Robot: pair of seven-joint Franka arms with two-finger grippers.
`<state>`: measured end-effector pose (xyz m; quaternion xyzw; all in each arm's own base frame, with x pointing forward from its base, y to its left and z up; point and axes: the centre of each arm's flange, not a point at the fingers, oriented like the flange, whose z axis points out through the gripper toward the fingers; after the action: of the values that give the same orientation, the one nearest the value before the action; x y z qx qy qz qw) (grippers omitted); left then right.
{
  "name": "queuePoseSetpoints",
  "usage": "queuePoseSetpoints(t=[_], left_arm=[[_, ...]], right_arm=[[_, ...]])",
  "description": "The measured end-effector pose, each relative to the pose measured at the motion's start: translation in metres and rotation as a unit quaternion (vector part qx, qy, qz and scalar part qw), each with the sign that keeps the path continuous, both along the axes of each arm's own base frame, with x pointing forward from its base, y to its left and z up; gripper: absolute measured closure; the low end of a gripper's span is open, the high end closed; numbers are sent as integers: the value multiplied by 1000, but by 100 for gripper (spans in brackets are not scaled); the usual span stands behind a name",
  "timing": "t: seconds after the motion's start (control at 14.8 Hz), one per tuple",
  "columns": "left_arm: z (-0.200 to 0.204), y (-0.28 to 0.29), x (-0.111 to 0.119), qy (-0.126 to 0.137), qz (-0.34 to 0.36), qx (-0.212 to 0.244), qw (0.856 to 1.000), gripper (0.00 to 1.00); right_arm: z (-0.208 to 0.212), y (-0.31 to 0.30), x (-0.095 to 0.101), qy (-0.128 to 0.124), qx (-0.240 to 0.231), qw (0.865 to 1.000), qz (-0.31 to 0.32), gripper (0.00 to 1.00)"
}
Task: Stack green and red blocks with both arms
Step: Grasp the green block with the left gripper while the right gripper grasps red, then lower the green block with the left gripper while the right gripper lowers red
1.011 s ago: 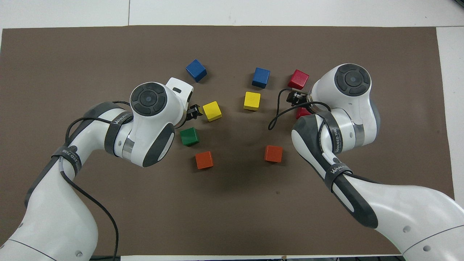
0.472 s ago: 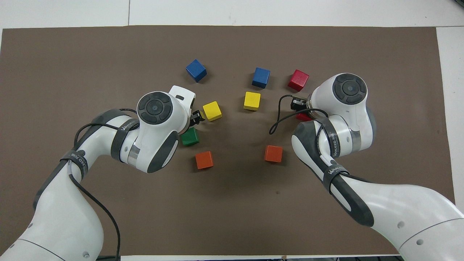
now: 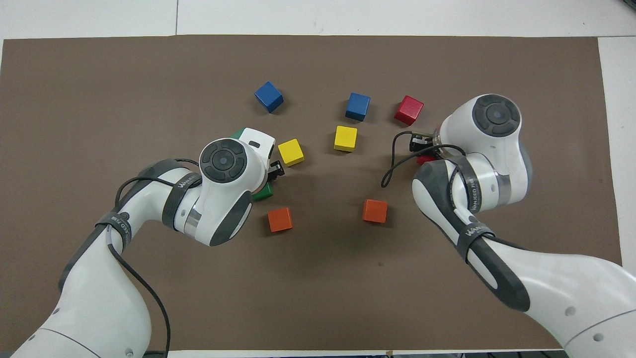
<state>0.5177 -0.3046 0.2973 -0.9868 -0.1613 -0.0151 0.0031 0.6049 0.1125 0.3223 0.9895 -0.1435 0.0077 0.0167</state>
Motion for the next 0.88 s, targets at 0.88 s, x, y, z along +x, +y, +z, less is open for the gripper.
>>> queuePoseSetpoints(t=[0.88], left_arm=[[77, 211, 83, 33, -112, 22, 993, 45]], right_arm=[[-9, -208, -57, -24, -2, 995, 102, 45]])
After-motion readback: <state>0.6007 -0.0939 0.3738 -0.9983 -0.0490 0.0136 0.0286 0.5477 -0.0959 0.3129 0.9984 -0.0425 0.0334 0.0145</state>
